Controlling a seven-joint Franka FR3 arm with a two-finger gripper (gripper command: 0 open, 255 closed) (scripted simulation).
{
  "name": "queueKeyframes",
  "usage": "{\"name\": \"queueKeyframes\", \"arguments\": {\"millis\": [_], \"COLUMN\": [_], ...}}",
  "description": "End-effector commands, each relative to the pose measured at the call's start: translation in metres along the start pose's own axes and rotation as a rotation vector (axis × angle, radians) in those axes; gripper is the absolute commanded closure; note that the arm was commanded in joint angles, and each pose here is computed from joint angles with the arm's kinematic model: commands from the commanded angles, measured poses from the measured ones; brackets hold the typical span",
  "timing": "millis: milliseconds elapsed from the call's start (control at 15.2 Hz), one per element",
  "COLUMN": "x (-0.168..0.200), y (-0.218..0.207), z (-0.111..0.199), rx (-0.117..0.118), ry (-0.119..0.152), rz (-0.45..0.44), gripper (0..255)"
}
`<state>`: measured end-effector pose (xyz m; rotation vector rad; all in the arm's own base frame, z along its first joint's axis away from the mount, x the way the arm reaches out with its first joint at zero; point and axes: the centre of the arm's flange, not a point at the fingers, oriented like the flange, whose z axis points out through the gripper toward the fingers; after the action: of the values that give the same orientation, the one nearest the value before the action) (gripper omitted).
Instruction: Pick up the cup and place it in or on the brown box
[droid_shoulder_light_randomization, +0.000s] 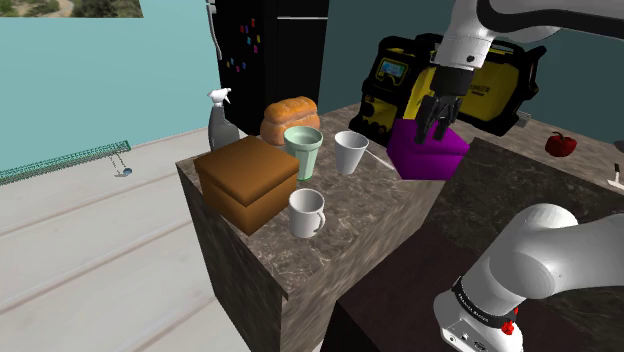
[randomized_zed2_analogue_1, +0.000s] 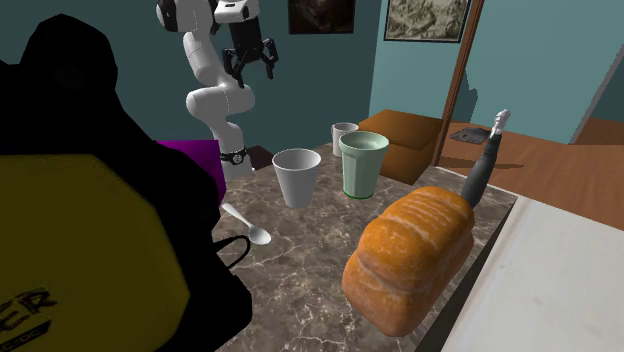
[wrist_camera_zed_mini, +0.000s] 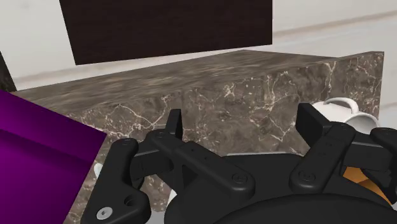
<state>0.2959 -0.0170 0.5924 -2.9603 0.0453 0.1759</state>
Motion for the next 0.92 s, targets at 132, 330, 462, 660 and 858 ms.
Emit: {"name": "queueKeyframes", "arguments": {"millis": [132,330,462,660,858], "x": [0.022,0.054,0.076,0.108,0.14], "y": [0.008,0.021,0.031,0.045,0.061], "z": [0.008,0.021,0.028,0.039,0.05], "rx": [0.003,0.006,0.009,0.013,0.016], "ry": [0.014,0.034,0.048,0.068,0.088], "rz": [0.018,0.046,0.065,0.092,0.12], "gripper": [0,0,0,0,0]}}
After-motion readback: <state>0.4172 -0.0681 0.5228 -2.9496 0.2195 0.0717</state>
